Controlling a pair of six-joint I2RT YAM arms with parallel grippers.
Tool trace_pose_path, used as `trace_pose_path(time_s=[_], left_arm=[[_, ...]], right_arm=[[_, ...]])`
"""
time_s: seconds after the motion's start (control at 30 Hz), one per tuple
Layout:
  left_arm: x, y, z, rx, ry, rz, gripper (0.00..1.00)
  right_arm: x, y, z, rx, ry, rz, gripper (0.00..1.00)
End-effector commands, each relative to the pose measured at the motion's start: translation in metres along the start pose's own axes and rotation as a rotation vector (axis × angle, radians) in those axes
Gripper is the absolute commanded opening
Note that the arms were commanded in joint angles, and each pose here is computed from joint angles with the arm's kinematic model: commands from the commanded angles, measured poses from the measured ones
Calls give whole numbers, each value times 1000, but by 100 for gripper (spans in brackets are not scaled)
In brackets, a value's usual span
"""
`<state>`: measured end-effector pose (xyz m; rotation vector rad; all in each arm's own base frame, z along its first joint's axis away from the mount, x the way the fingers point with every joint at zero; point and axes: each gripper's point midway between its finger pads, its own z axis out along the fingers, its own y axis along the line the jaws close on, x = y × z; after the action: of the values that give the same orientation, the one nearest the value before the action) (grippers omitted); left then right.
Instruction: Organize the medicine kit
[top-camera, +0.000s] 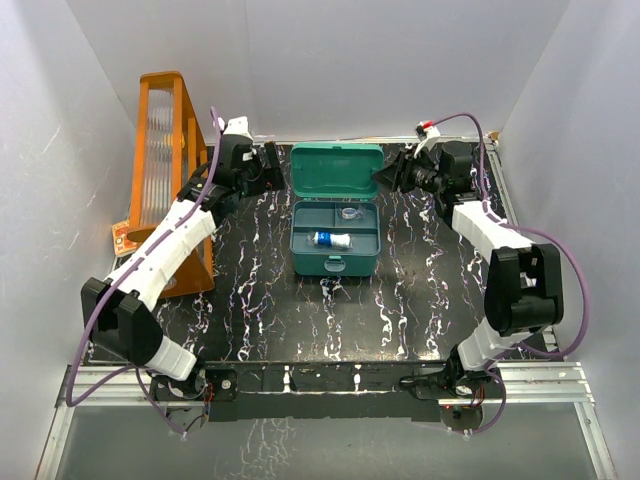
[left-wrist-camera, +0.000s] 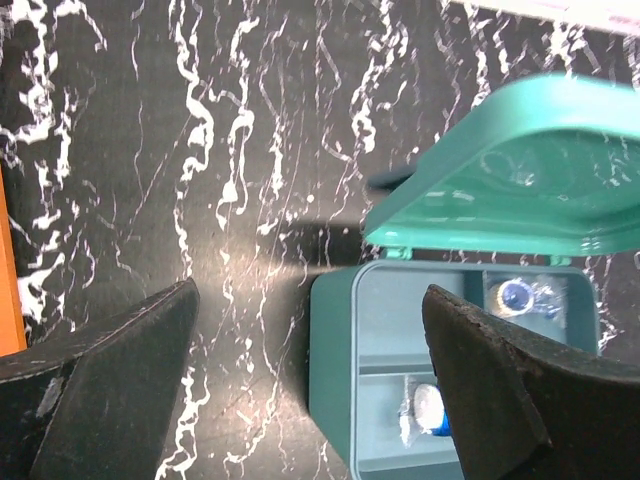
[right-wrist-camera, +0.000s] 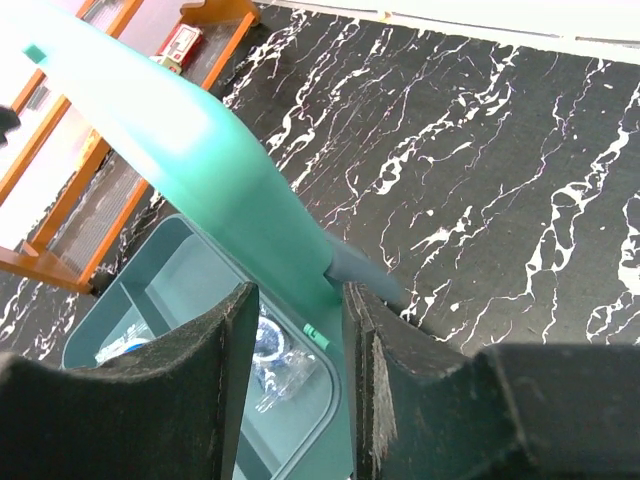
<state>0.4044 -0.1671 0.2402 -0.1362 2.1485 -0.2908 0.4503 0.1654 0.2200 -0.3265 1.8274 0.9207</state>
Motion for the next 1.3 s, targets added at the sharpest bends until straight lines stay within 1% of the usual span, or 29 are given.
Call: trace_pose_path(time_s=[0.0,0.1,0.23,0.33,0.47,0.53,0.63,0.7,0.77,0.8,0.83,0.9,0.93,1.0,1.13,1.2,1.27], left_arm=[[-53,-17,-22,61,-126,10,93],[-69,-27,-27,96,-153,12,93],[-79,-37,-31,142,-178,14,94],[-78,-46,-29,193,-171,48,94],[-73,-49,-20,200,-145,59,94],[-71,-49,-17,197,-138,63,94],[-63,-44,-10,175,-117,68,94],[-54,-39,-4,149,-94,68,94],[-45,-32,5,120,-69,67,94],[-42,-31,9,115,-58,66,94],[-38,-28,13,106,-44,66,93],[-30,-25,20,94,-9,57,92],[-27,-23,23,89,6,55,92],[-17,-21,28,81,37,47,91],[4,-14,32,75,87,31,91],[15,-11,33,76,114,24,90],[23,-10,34,78,134,18,90]], right_arm=[[-32,28,-16,-55,-85,-167,39],[-31,33,-20,-59,-83,-198,40],[-29,39,-26,-70,-82,-239,42],[-29,46,-28,-88,-88,-270,43],[-27,50,-29,-100,-86,-283,43],[-29,45,-27,-71,-95,-265,43],[-39,23,-21,53,-120,-167,47],[-46,-7,-17,204,-144,-56,51],[-39,-39,-13,358,-130,69,57],[-35,-46,-8,379,-111,117,59],[-29,-52,-2,388,-85,153,59],[-23,-63,10,420,-58,274,60],[-13,-75,19,444,-31,331,60],[-7,-84,31,456,-11,410,60],[-1,-94,55,420,6,488,62],[2,-96,66,388,23,515,68],[5,-94,78,339,36,546,71]])
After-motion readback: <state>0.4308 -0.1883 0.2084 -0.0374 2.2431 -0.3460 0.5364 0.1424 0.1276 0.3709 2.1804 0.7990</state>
